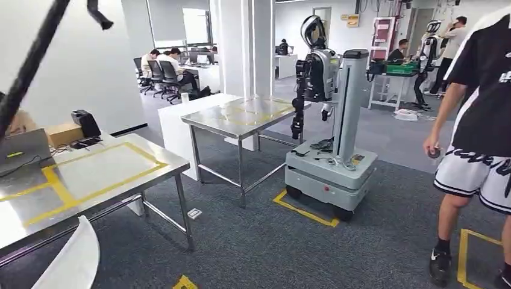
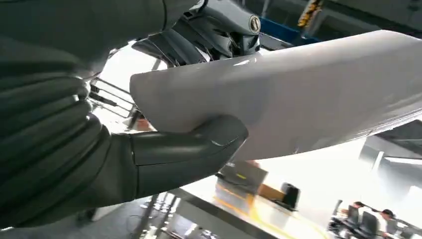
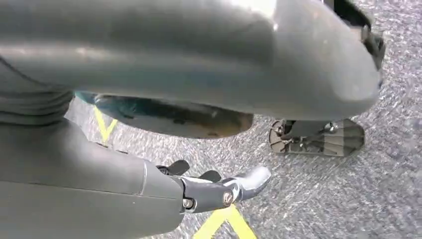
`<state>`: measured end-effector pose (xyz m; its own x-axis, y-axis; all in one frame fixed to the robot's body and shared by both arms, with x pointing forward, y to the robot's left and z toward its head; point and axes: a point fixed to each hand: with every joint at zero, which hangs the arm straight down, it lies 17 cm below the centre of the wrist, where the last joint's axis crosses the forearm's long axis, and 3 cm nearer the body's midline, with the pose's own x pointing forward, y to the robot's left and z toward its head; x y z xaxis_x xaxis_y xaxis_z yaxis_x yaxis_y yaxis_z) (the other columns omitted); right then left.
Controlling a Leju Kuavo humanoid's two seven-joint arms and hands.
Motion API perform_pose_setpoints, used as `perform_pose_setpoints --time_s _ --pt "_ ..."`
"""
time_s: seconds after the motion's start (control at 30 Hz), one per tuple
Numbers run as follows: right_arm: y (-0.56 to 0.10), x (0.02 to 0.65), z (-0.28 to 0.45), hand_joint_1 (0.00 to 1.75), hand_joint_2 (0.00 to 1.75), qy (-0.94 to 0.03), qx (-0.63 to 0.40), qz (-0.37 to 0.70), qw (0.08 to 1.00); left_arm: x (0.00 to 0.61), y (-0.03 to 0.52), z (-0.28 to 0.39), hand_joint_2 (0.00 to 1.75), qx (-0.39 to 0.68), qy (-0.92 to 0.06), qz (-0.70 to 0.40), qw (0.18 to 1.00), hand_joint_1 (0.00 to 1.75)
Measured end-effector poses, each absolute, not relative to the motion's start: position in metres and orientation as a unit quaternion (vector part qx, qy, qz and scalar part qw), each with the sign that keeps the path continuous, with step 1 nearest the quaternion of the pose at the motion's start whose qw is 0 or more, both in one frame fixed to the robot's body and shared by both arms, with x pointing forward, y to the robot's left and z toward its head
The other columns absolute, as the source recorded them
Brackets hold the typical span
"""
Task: Take the parts from the cabinet and place them on the table.
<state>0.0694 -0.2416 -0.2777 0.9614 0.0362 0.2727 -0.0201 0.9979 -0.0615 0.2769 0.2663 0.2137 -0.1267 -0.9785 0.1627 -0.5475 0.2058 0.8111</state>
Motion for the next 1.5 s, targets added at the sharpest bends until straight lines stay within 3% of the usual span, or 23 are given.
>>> perform_pose_setpoints --time_s 1.5 --pt "-0.241 0.079 -0.276 0.00 0.00 -0.146 -0.029 -0.011 0.989 0.283 0.274 0.210 1.75 0.572 -0.675 -0.305 0.352 1.75"
